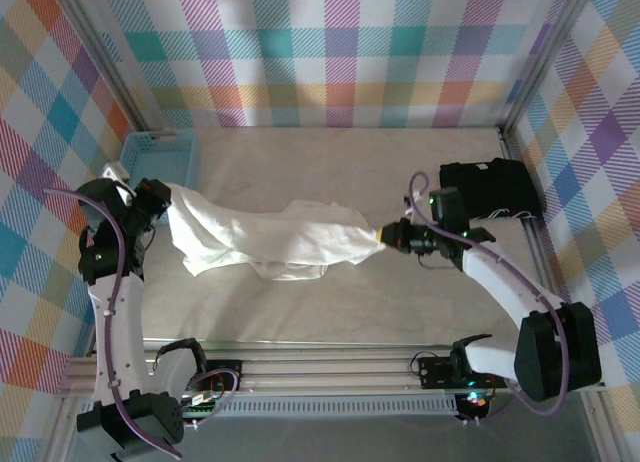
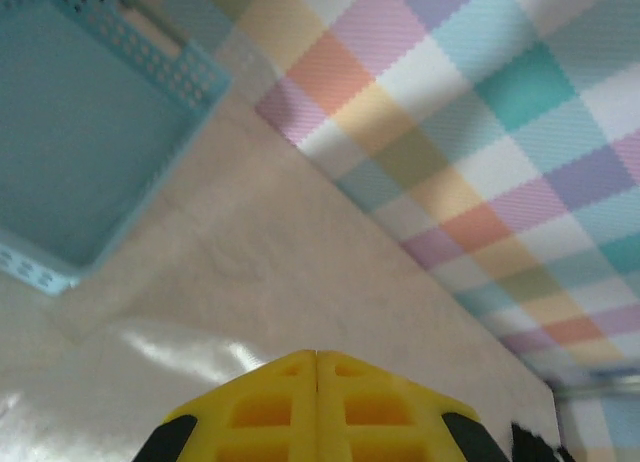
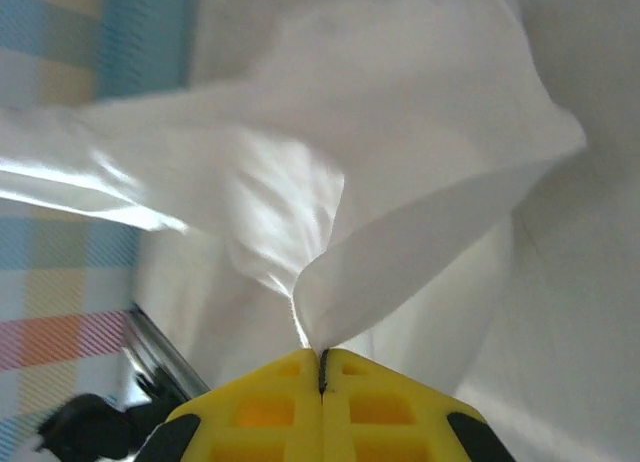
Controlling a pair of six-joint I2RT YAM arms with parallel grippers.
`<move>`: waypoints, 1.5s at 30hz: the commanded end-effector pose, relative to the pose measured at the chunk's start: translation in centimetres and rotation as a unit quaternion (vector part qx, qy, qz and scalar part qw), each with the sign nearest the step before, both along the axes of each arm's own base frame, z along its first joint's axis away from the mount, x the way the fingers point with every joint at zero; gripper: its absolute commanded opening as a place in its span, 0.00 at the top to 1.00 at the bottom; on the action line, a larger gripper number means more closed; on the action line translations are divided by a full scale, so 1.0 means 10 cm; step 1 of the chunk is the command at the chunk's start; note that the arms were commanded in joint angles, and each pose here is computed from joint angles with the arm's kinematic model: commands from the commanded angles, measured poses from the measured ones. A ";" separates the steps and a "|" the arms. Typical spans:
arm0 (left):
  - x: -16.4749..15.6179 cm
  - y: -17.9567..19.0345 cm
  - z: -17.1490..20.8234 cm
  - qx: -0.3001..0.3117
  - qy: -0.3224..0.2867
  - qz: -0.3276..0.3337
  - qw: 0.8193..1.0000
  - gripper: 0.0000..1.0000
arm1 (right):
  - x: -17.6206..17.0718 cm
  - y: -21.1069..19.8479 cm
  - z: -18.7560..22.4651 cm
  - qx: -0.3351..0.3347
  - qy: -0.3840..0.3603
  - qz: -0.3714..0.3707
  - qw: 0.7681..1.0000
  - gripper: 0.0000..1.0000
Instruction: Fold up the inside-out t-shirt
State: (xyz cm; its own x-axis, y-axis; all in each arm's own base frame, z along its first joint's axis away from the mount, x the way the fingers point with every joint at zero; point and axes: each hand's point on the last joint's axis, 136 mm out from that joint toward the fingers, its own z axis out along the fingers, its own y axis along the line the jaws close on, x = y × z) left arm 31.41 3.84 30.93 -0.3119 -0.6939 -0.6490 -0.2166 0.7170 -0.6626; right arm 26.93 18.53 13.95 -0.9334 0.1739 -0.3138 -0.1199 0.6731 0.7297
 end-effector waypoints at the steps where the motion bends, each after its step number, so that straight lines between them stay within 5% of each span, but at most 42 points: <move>1: -0.13 -0.26 0.03 0.007 -0.019 -0.064 0.998 1.00 | -0.29 -0.30 -0.44 -0.108 0.054 -0.050 0.991 0.86; 4: -0.17 -0.32 -0.17 0.000 -0.005 -0.082 0.997 1.00 | -0.18 -0.35 -0.42 -0.135 0.024 -0.057 0.989 0.69; 9: -0.21 -0.31 -0.46 0.007 0.028 -0.083 0.996 1.00 | 0.28 -0.30 -0.26 -0.164 -0.039 -0.057 0.984 0.56; 14: -0.21 -0.38 -0.54 0.013 0.032 -0.094 0.995 1.00 | 0.65 0.17 -0.34 -0.108 -0.022 -0.002 0.994 0.51; 28: -0.18 -0.44 -0.54 0.006 0.032 -0.109 0.994 1.00 | 1.11 0.18 -0.93 -0.238 0.007 0.025 0.971 0.51; 32: -0.18 -0.44 -0.54 0.007 0.031 -0.110 0.993 1.00 | 1.17 0.28 -1.04 -0.225 0.023 0.040 0.973 0.55; 39: -0.16 -0.45 -0.52 0.007 0.030 -0.112 0.993 1.00 | 1.20 0.33 -0.95 -0.216 0.018 0.049 0.975 0.83; 45: -0.16 -0.46 -0.49 0.004 0.027 -0.114 0.993 1.00 | 1.10 0.22 -1.00 -0.237 0.020 0.055 0.970 0.93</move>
State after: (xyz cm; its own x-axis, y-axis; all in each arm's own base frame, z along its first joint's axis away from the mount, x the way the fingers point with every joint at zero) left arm 29.56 -0.15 24.73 -0.5023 -0.6194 -0.6034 -0.1411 0.7472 -0.6495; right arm 38.59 21.29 3.29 -0.9543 -0.0568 -0.2933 -0.1663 0.9167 0.3633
